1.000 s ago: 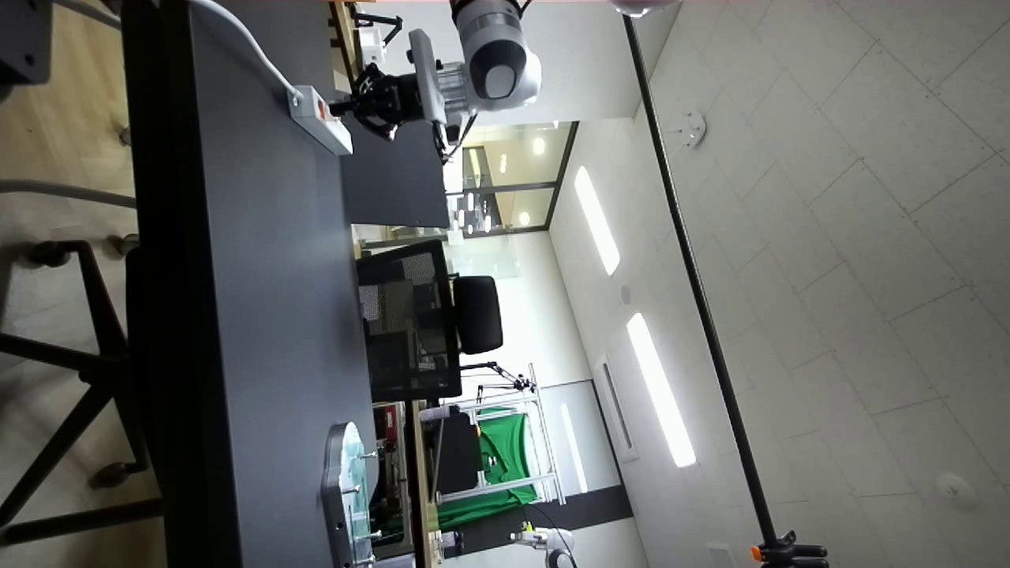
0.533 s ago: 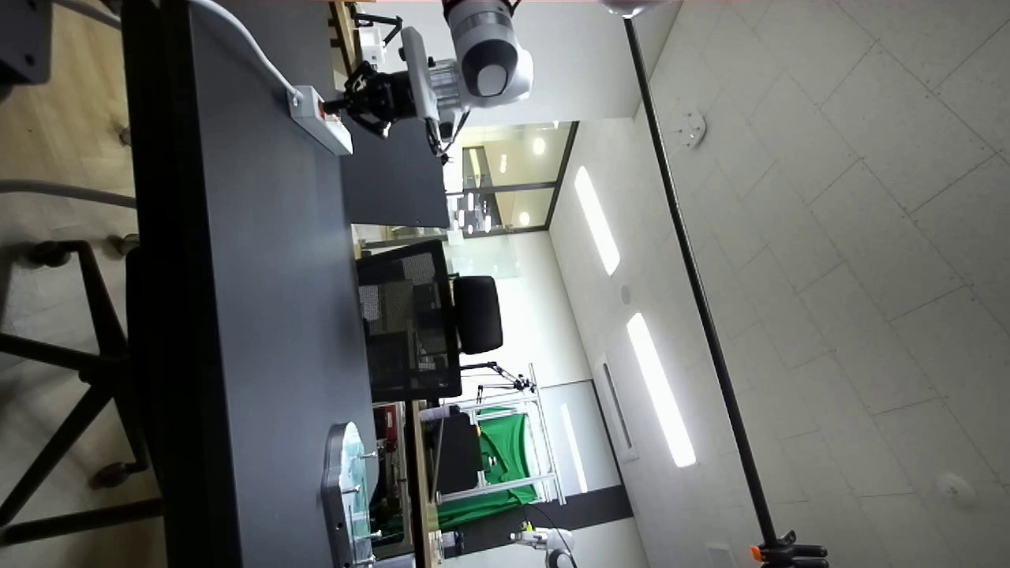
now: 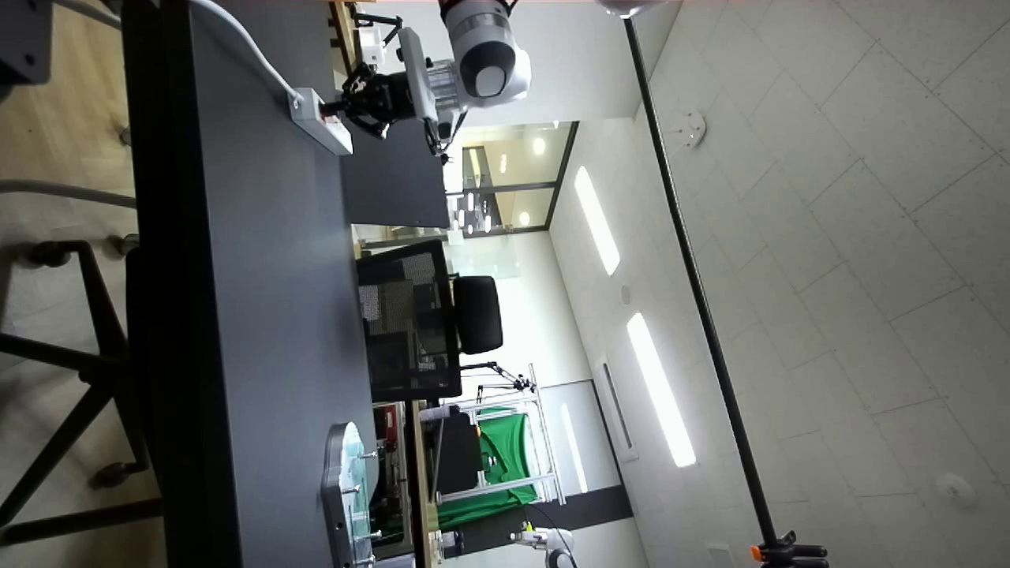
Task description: Turn on the adapter
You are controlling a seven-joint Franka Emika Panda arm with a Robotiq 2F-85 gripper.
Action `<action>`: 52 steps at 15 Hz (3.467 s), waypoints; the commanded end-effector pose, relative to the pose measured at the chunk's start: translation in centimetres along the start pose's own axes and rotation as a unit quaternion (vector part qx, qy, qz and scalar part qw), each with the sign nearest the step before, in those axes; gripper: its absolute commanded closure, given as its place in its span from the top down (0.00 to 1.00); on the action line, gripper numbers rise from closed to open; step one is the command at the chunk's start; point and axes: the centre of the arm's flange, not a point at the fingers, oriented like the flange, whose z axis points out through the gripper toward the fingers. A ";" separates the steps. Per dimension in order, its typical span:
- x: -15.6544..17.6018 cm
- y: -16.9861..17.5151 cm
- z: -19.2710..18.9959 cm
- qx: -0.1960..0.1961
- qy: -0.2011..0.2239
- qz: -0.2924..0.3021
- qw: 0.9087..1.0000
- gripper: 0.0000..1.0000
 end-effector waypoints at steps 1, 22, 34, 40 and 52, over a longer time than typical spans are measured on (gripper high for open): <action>0.6 -0.2 0.7 -0.015 0.005 0.016 1.000 0.00; 0.0 -0.9 -2.1 -0.030 0.002 0.022 0.999 0.00; -0.6 -0.9 -1.2 -0.027 -0.020 0.030 0.999 0.00; -0.5 -0.5 -0.7 -0.029 -0.023 0.034 0.999 0.00; -0.3 0.1 1.3 -0.028 -0.033 0.035 0.998 0.00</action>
